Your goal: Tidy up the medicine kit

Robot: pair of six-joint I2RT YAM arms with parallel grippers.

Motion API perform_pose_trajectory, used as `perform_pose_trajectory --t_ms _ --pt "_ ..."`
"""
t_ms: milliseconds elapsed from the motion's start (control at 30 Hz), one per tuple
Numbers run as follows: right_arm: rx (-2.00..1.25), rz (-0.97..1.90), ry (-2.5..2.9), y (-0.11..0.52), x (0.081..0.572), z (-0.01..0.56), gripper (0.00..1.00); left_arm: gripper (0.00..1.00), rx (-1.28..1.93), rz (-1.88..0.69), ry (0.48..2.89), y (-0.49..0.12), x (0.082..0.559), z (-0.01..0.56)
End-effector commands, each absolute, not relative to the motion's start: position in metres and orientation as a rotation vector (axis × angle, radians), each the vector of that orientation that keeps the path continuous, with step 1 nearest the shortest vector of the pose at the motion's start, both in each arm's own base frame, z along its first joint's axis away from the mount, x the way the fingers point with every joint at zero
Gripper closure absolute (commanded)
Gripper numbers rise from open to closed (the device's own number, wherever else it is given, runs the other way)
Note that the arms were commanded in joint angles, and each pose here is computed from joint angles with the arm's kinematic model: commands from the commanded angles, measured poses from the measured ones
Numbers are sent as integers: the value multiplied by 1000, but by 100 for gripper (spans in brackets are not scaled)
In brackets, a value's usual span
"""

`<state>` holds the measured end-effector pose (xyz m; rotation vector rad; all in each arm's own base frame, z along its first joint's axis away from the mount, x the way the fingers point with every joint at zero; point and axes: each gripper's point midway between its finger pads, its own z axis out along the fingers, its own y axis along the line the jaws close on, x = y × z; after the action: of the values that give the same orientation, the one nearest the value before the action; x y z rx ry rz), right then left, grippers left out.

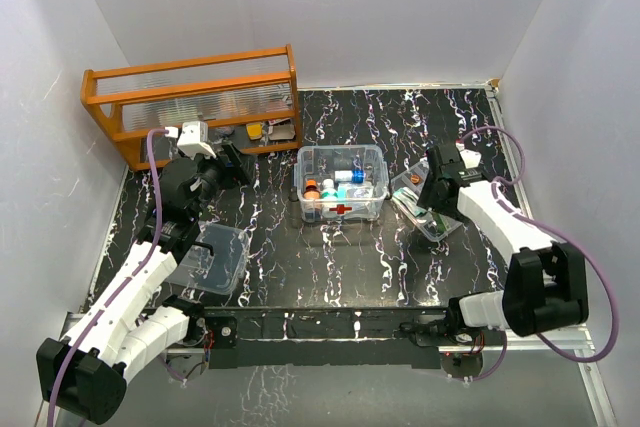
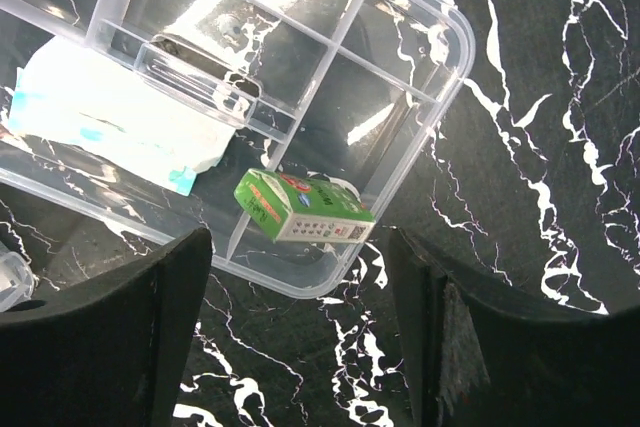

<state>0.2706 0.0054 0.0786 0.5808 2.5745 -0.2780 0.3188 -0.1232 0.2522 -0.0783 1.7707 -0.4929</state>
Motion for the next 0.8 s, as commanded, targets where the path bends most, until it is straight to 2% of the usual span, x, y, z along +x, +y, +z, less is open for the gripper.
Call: perform_pose_trajectory --t_ms 0,133,333,767 --pt "693 -258 2468 0 270 87 33 26 -68 -491 1742 -123 319 260" --pt "721 -240 2440 0 267 79 39 26 -68 -490 1744 -123 319 260" --pt "678 -363 2458 -15 273 74 41 26 -66 -492 1743 -124 319 260" --pt "823 -365 2394 -26 283 68 48 26 -69 -490 1742 -123 319 260"
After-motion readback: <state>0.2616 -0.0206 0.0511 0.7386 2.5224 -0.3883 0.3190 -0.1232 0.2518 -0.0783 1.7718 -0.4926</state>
